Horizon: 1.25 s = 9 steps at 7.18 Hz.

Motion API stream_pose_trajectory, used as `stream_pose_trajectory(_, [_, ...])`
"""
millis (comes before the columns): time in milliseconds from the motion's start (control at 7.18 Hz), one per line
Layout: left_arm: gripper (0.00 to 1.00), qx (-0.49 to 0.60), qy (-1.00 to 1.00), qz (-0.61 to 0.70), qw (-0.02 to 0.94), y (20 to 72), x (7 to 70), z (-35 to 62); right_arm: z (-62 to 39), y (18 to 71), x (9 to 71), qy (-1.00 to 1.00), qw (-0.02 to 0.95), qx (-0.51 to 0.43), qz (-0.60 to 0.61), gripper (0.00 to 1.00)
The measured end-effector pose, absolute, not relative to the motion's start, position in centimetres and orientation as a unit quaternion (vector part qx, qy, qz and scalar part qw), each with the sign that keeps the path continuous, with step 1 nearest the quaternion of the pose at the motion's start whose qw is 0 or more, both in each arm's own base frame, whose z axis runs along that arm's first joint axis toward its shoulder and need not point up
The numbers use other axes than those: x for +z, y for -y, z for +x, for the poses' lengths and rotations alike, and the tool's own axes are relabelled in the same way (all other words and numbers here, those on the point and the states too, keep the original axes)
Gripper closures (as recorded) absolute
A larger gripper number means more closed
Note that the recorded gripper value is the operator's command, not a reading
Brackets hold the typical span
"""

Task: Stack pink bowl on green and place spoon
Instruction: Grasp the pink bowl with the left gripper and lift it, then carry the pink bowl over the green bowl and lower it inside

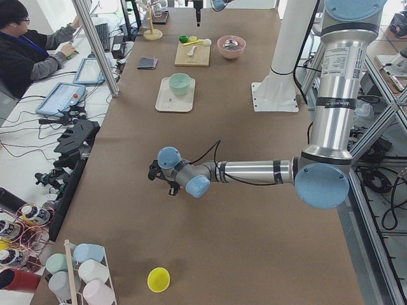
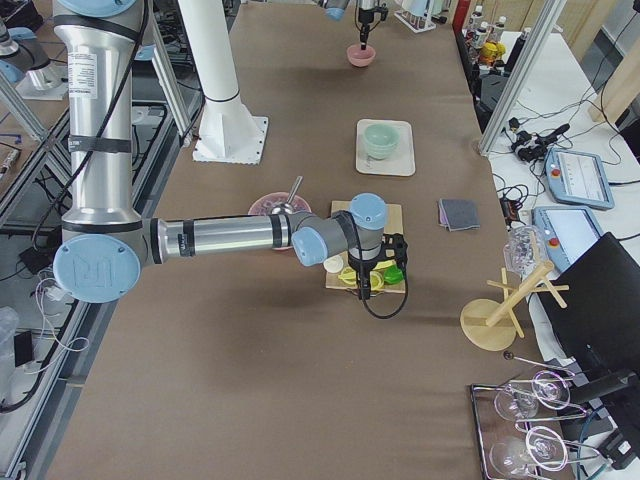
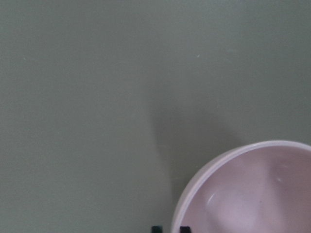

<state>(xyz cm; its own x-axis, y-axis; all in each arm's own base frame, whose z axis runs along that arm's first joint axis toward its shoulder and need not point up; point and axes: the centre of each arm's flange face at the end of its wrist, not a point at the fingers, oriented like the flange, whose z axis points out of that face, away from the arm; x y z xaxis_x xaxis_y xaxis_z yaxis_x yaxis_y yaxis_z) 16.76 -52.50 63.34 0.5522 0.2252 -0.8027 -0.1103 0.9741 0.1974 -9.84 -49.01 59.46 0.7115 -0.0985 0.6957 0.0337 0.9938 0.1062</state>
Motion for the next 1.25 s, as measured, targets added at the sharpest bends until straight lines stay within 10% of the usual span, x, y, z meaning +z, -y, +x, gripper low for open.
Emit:
stream_pose_trajectory(696, [1.0, 0.03, -0.537, 0.051, 0.841, 60.8, 42.8, 22.1, -9.9, 49.1, 59.1, 0.38, 0.923, -0.037, 0.047, 0.0])
stream_pose_trajectory(1253, [1.0, -0.034, -0.558, 0.02, 0.829, 57.8, 24.2, 41.5, -9.9, 49.2, 59.0, 0.38, 0.923, -0.038, 0.048, 0.0])
